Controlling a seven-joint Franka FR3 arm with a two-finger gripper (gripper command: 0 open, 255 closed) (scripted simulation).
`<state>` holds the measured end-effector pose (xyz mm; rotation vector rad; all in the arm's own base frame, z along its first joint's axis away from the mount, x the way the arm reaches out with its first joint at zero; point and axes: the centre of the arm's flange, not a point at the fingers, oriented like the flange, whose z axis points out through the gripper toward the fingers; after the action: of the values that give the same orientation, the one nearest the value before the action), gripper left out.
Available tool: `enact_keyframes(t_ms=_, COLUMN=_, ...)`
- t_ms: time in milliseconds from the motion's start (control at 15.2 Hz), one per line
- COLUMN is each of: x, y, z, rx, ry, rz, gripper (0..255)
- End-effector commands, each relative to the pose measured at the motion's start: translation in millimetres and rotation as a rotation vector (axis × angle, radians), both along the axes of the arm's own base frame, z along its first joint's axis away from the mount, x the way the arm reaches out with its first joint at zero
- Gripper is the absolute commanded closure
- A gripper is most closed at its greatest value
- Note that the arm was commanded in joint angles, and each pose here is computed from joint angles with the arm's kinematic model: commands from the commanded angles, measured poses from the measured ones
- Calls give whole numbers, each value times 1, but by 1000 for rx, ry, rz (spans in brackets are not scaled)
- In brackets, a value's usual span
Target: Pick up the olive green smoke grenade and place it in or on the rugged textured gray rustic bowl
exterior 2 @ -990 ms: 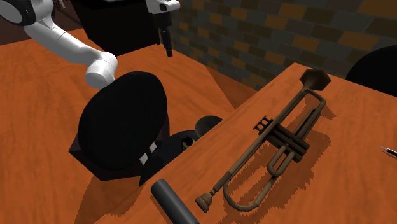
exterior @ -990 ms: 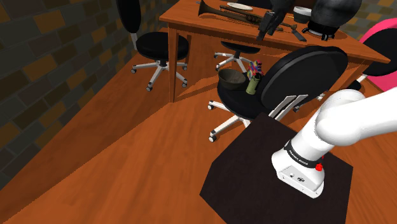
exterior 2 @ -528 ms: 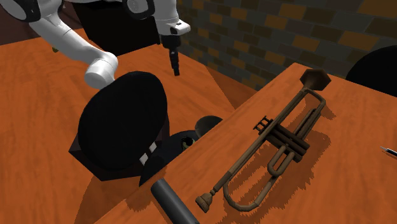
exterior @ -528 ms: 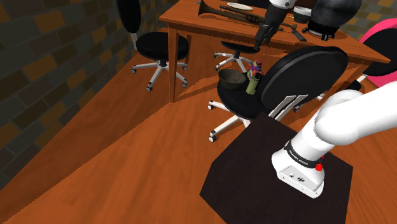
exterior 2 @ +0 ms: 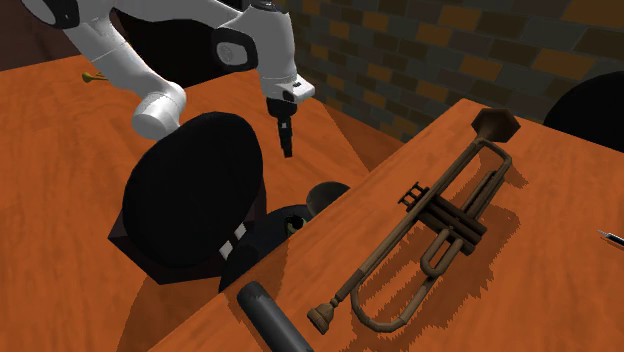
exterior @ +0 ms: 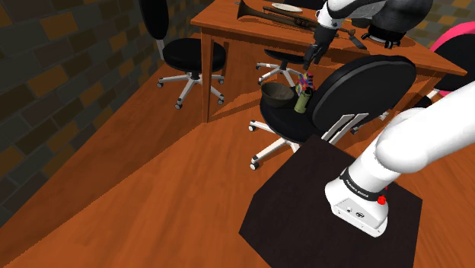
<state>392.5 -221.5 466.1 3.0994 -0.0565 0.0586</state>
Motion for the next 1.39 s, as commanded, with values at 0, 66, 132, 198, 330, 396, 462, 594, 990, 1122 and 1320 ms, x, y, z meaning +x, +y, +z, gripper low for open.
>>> enact_keyframes(t_ms=0, x=5, y=-19, z=-20, rx=8, ry=10, rz=-6, gripper=0)
enact_keyframes(t_ms=66, x=8, y=-29, z=-29, rx=12, ry=15, rz=-9, gripper=0)
enact_keyframes(t_ms=132, x=10, y=-39, z=-38, rx=16, ry=20, rz=-13, gripper=0)
enact_keyframes(t_ms=198, x=12, y=-49, z=-48, rx=20, ry=25, rz=-16, gripper=0)
enact_keyframes(t_ms=330, x=17, y=-69, z=-66, rx=29, ry=35, rz=-22, gripper=0)
enact_keyframes(t_ms=396, x=19, y=-79, z=-75, rx=33, ry=40, rz=-25, gripper=0)
enact_keyframes(t_ms=462, x=21, y=-89, z=-84, rx=37, ry=45, rz=-29, gripper=0)
enact_keyframes(t_ms=594, x=25, y=-108, z=-103, rx=46, ry=55, rz=-35, gripper=0)
enact_keyframes(t_ms=990, x=33, y=-157, z=-156, rx=67, ry=80, rz=-51, gripper=0)
enact_keyframes(t_ms=1122, x=33, y=-157, z=-167, rx=67, ry=80, rz=-51, gripper=0)
enact_keyframes(t_ms=1320, x=32, y=-156, z=-183, rx=67, ry=80, rz=-51, gripper=0)
